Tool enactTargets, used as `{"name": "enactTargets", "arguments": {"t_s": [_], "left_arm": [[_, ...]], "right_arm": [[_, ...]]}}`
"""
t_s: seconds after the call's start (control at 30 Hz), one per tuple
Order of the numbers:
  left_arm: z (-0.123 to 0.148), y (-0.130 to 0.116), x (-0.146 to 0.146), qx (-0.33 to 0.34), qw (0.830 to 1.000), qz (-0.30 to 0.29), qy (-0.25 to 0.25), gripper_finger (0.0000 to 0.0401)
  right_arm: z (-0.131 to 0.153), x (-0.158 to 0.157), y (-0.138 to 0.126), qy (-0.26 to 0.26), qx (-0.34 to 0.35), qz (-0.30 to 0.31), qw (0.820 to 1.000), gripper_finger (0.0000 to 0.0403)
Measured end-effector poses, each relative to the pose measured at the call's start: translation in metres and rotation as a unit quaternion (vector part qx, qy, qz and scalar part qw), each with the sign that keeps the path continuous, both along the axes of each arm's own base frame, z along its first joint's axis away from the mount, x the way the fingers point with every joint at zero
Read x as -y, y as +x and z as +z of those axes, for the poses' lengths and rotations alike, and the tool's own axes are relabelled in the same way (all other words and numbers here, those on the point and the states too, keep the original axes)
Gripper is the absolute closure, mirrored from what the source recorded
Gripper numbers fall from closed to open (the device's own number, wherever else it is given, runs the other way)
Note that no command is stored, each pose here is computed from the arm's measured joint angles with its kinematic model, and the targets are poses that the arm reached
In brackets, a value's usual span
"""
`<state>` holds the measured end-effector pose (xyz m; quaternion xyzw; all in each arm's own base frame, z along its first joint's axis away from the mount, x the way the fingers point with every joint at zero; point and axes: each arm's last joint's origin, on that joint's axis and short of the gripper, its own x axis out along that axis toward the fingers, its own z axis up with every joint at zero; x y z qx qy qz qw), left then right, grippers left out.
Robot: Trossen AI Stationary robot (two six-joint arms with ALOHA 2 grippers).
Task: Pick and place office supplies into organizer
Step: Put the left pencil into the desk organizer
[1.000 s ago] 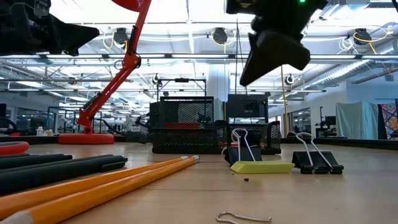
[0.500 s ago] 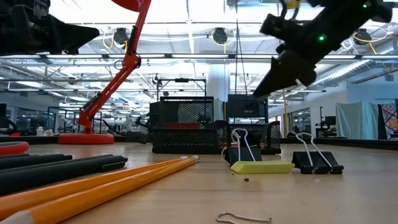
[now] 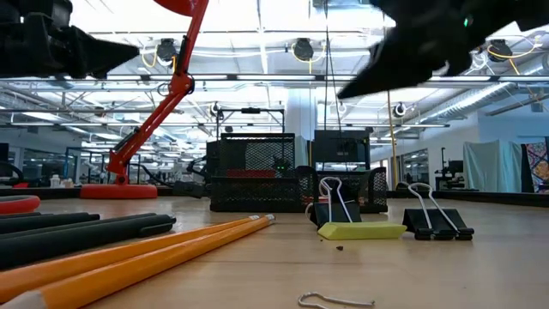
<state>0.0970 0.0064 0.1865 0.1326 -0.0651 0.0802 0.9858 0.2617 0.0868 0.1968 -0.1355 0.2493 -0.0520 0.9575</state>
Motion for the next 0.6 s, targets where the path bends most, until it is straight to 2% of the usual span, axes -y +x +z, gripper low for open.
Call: {"name": "enactTargets", "arguments": {"t_s": [0.13, 0.27, 0.43, 0.6], "left_arm": [[-0.011, 0.001, 0.002, -0.052, 0.997, -0.038, -0.038, 0.0354], [-0.016, 0.001, 0.004, -0.079, 0.992, -0.076, -0.065, 0.0354], [-0.017, 0.001, 0.004, -0.082, 0.987, -0.083, -0.106, 0.0354], [-0.018, 0.001, 0.006, -0.085, 0.983, -0.104, -0.125, 0.0354]], "right_arm": [[0.013, -0.001, -0.007, 0.038, 0.044, 0.107, 0.993, 0.0403], [0.011, 0.016, -0.028, 0.045, 0.125, 0.152, 0.979, 0.0403], [-0.002, 0.049, -0.067, 0.095, 0.241, 0.165, 0.952, 0.0403], [-0.014, 0.069, -0.093, 0.109, 0.285, 0.124, 0.944, 0.0403]]}}
